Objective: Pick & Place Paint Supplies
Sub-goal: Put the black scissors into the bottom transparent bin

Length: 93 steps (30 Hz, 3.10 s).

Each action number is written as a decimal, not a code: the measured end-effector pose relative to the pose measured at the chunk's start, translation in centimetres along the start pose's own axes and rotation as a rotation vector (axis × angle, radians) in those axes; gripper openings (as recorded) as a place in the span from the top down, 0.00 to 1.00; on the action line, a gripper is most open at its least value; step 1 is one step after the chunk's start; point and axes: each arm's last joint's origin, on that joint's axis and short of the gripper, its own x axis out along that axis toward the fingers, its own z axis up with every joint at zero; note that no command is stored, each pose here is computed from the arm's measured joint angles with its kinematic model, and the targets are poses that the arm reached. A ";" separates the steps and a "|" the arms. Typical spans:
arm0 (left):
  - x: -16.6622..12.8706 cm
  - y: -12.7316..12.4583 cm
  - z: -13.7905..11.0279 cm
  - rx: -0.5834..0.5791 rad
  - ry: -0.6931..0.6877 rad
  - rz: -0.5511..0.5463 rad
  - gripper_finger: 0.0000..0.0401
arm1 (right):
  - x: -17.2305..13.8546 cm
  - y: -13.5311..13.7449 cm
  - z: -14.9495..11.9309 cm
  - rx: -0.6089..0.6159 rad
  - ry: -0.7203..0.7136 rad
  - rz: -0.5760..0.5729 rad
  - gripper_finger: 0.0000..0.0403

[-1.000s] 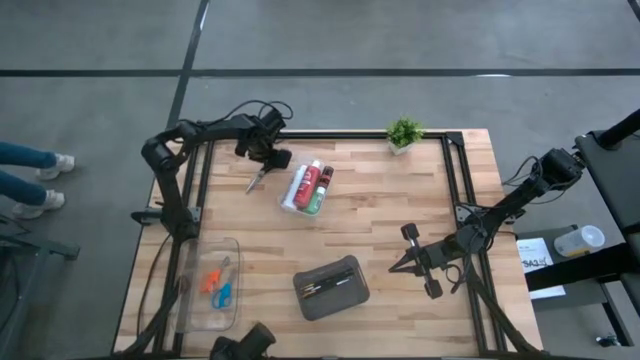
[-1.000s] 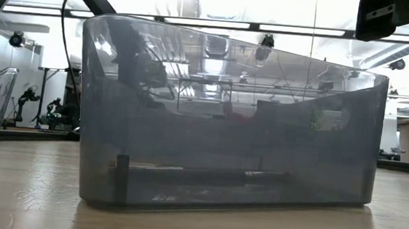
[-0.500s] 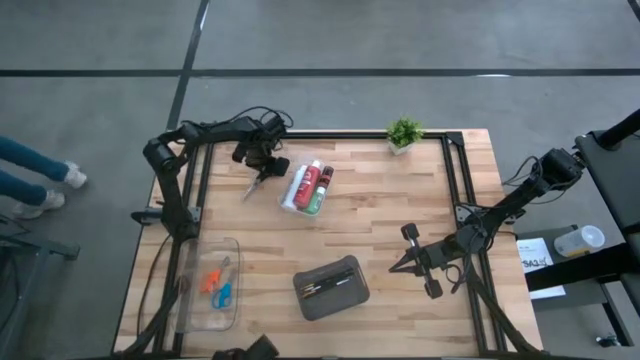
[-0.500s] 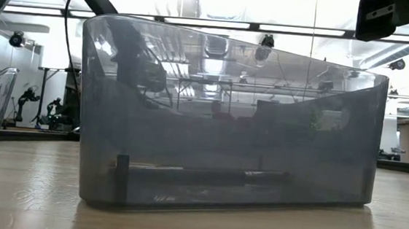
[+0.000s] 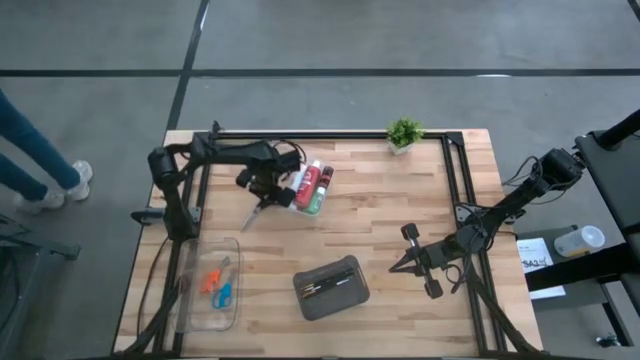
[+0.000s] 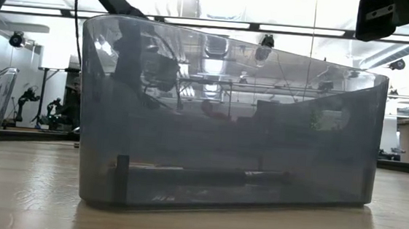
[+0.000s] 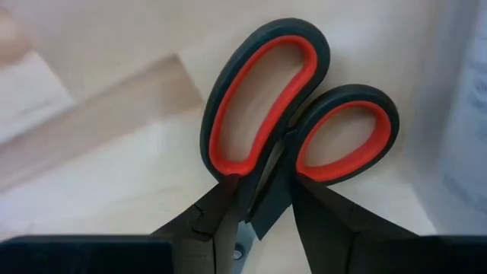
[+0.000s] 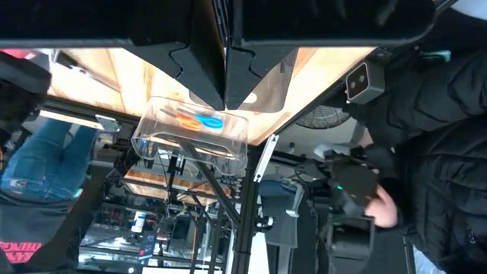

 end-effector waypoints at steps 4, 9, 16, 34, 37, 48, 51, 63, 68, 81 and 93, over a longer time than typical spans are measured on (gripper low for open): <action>-0.6 -1.0 -1.5 -0.018 -0.035 0.010 0.67 | 0.0 0.0 0.0 0.000 0.000 0.000 0.98; -1.9 -0.9 -2.9 -0.049 -0.074 -0.002 0.67 | 0.0 0.0 0.0 0.000 -0.001 0.000 0.98; -3.3 -0.9 -2.0 0.040 -0.257 -0.026 0.67 | 0.0 0.0 0.0 0.000 0.000 -0.001 0.98; 0.3 -0.4 -2.2 0.127 -0.292 -0.084 0.67 | 0.0 0.0 0.0 0.000 0.000 0.000 0.98; 0.2 -0.5 -2.0 0.143 -0.309 -0.094 0.67 | 0.0 0.0 0.0 0.000 0.000 0.000 0.98; 0.4 0.1 -2.2 0.080 -0.255 -0.072 0.67 | 0.0 0.0 0.0 0.000 0.000 0.000 0.98; 0.4 0.5 -2.1 0.039 -0.239 -0.061 0.67 | 0.0 0.0 0.0 0.000 -0.001 0.000 0.98; 0.1 3.1 -0.7 -0.066 -0.245 -0.004 0.67 | 0.0 0.0 0.0 0.000 0.000 0.000 0.98; 0.0 3.5 -0.4 -0.083 -0.242 -0.011 0.67 | 0.0 0.0 0.0 0.000 0.000 0.000 0.98; -2.1 3.3 -1.0 -0.011 -0.314 -0.068 0.67 | 0.0 0.0 0.0 0.000 0.000 -0.001 0.98; 0.0 3.6 -1.7 0.137 -0.279 -0.085 0.67 | 0.0 0.0 0.0 0.000 0.000 -0.001 0.98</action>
